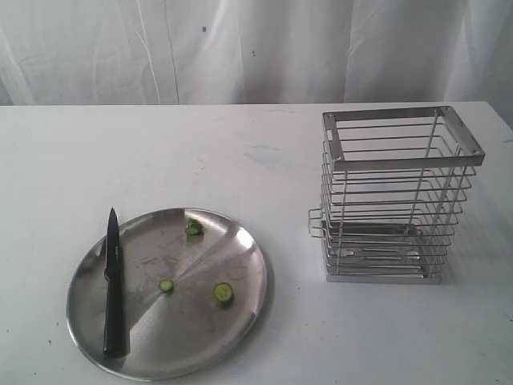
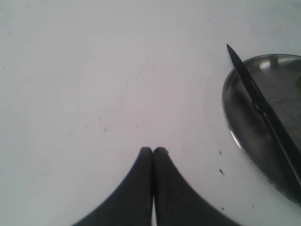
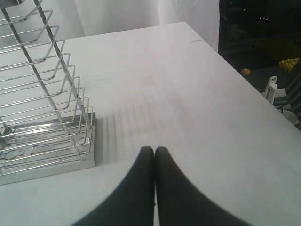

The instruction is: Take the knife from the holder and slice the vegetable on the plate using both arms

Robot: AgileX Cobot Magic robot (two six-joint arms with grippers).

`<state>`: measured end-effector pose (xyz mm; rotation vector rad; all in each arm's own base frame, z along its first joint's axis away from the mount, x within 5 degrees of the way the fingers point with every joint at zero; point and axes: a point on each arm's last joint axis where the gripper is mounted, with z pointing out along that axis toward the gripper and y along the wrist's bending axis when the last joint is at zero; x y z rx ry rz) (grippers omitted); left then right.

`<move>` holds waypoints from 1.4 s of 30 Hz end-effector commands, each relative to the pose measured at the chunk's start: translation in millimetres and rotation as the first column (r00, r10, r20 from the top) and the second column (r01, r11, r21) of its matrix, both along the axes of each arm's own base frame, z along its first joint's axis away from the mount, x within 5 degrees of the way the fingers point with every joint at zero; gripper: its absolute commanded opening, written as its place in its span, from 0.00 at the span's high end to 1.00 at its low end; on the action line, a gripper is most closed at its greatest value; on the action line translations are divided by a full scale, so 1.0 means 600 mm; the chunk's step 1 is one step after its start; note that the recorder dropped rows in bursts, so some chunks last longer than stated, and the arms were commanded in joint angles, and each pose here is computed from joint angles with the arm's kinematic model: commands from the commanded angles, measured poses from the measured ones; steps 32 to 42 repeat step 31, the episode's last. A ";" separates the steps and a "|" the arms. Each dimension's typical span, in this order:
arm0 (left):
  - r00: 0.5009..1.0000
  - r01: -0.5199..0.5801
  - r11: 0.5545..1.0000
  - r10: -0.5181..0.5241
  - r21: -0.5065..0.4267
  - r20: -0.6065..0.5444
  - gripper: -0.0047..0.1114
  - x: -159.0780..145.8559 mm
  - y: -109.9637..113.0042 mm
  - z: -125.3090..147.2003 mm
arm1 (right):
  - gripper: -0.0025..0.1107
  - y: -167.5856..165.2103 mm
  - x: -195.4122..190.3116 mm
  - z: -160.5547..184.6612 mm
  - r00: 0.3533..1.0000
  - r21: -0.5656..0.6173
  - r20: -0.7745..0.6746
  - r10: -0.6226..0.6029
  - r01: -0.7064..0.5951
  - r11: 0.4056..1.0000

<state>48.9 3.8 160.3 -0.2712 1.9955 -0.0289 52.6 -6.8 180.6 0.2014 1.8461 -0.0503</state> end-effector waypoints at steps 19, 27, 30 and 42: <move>0.996 0.003 1.000 -0.005 -0.021 -0.092 0.96 -0.007 -0.002 -0.013 | 0.98 -0.001 0.000 -0.001 1.000 -0.006 0.007 -0.004 0.004 1.000; 0.996 0.003 1.000 -0.005 -0.021 -0.092 0.96 -0.007 -0.002 -0.013 | 0.98 -0.001 0.000 -0.001 1.000 -0.006 0.007 -0.004 0.004 1.000; 0.996 0.003 1.000 -0.005 -0.021 -0.092 0.96 -0.007 -0.002 -0.013 | 0.98 -0.001 0.000 -0.001 1.000 -0.006 0.007 -0.004 0.004 1.000; 0.996 0.003 1.000 -0.005 -0.021 -0.092 0.96 -0.007 -0.002 -0.013 | 0.98 -0.001 0.000 -0.001 1.000 -0.006 0.007 -0.004 0.004 1.000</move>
